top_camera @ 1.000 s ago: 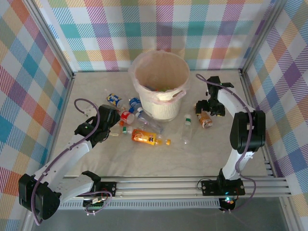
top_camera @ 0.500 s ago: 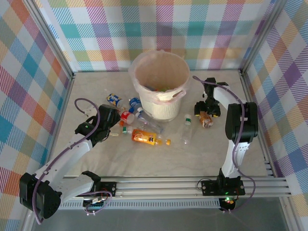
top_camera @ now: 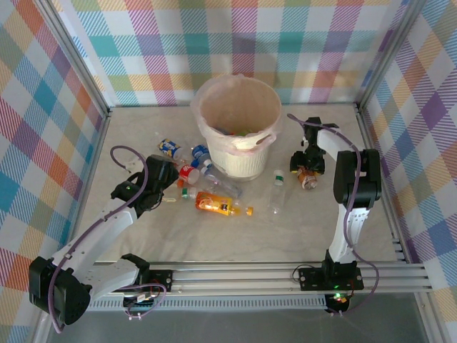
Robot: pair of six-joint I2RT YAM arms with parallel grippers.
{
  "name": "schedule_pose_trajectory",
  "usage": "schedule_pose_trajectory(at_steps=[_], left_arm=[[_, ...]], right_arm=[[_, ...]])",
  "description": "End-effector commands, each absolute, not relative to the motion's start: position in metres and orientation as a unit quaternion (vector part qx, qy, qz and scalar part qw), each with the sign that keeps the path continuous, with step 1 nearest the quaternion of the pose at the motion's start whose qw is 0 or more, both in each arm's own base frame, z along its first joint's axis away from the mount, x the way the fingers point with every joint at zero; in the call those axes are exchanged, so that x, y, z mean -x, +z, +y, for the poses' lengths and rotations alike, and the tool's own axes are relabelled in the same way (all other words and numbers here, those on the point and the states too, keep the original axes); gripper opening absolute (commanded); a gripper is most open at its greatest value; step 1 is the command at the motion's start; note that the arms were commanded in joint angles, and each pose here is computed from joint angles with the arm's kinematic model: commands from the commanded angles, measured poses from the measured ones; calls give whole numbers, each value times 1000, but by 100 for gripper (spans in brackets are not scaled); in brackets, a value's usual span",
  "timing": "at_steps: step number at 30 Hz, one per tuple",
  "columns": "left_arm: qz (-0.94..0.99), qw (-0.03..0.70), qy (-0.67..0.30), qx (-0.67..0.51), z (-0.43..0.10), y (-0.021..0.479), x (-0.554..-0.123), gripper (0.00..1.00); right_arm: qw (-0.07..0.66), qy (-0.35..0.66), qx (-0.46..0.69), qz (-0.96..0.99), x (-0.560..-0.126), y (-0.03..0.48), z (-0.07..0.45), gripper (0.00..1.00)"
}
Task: Put the plastic bottles in the bin
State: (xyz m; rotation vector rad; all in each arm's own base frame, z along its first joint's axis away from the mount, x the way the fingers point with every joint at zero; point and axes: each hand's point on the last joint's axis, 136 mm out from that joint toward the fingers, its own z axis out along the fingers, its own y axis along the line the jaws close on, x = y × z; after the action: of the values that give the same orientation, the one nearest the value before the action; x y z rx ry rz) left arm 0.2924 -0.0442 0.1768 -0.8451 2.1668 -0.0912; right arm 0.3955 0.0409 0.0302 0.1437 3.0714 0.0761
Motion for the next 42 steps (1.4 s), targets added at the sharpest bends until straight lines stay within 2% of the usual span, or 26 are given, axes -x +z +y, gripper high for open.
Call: schedule_pose_trajectory(at_steps=[1,13,21,31,42], left_arm=[[855,388,-26,342,-38,168,-290,100],[855,388,-25,344,-36,168,-289,100],[855,387,-23,345,-34,167,-287,100],[854,389,-25,344,-34,168,-288,100],[851,396,-20,345,-30,172,-288,100]], right_arm=[[18,44,-60,997,-390,20,43,68],[26,54,-71,996,-386,26,43,54],[64,70,-73,993,-384,62,47,50],[167,114,-70,977,-378,155,56,48],[336,254,-18,907,-357,299,94,44]])
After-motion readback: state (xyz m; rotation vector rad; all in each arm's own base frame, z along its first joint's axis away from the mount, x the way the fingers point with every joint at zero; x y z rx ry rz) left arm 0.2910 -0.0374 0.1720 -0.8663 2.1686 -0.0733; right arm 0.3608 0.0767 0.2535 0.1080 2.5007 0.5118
